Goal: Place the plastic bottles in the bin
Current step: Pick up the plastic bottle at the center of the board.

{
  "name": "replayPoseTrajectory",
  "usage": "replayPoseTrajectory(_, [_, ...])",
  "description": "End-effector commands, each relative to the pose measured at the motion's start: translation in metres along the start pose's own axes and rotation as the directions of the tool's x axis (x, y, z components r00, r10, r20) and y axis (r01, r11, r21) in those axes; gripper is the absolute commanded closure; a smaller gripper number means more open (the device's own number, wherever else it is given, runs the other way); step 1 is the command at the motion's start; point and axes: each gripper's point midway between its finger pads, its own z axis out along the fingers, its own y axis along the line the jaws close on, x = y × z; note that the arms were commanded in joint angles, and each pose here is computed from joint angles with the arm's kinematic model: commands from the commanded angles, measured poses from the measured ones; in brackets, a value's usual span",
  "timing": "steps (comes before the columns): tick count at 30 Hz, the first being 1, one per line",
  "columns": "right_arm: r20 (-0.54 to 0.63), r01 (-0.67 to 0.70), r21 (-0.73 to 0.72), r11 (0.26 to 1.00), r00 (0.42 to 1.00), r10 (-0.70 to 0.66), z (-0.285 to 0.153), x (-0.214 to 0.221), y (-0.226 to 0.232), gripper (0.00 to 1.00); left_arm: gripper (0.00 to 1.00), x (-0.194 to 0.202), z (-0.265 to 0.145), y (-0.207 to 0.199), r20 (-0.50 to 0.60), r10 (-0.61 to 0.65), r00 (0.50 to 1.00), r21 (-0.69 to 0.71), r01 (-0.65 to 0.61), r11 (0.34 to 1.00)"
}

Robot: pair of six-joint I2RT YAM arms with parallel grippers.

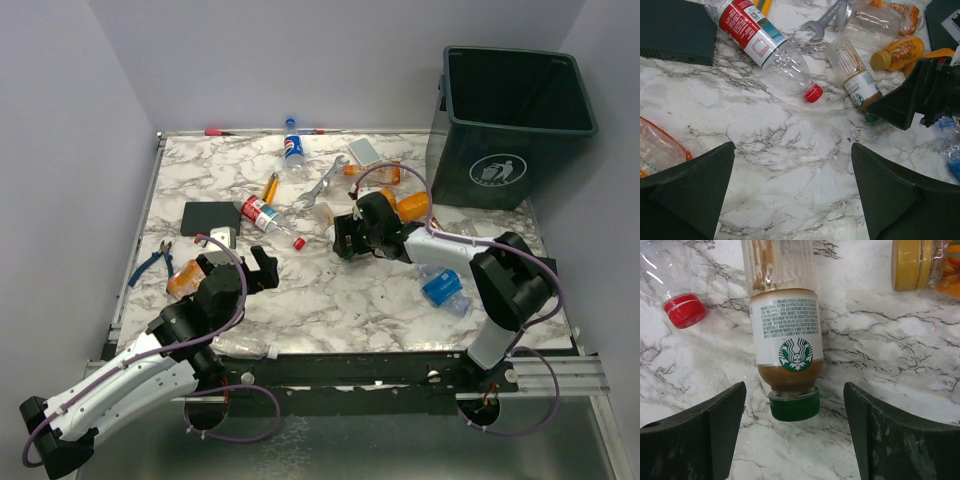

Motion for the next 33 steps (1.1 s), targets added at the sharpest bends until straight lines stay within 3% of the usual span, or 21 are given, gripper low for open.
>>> replayPoseTrajectory(1, [-0.054, 0.055, 0.022, 0.998, 0.997, -0.053, 0.012, 0.012, -0.005, 0.19, 0.01, 0.002, -0.002, -0.003, -0.007, 0.008, 1.0, 0.028, -0.008, 1.0])
replayPoseTrajectory(7, [-0.067, 0.052, 0.005, 0.999, 0.996, -0.052, 0.023, 0.015, -0.003, 0.29, 0.01, 0.0, -0.002, -0.003, -0.003, 0.008, 1.0, 0.032, -0.007, 0.999])
replayPoseTrajectory(18, [-0.064, 0.045, -0.04, 0.998, 0.997, -0.047, 0.015, 0.015, 0.007, 0.65, 0.01, -0.003, -0.004, -0.002, 0.014, -0.001, 1.0, 0.032, 0.0, 0.999])
replayPoseTrajectory(22, [-0.054, 0.042, -0.088, 0.995, 0.997, -0.047, -0.024, 0.016, 0.022, 0.77, 0.01, -0.006, -0.005, -0.002, 0.024, -0.003, 1.0, 0.037, 0.002, 0.999])
replayPoseTrajectory(25, [-0.094, 0.003, -0.154, 0.988, 0.995, -0.017, -0.067, 0.022, 0.035, 0.99, 0.01, -0.009, -0.006, -0.006, 0.033, 0.009, 0.999, 0.058, -0.011, 0.998])
replayPoseTrajectory(29, [-0.152, -0.037, -0.244, 0.969, 0.988, 0.0, -0.132, 0.02, 0.055, 1.0, 0.01, -0.023, -0.009, -0.022, 0.048, 0.089, 0.995, 0.126, -0.094, 0.988])
replayPoseTrajectory(33, [-0.203, -0.023, -0.273, 0.962, 0.979, -0.034, -0.185, 0.022, 0.06, 1.0, 0.01, -0.054, -0.02, -0.063, 0.14, 0.242, 0.96, 0.3, -0.274, 0.914])
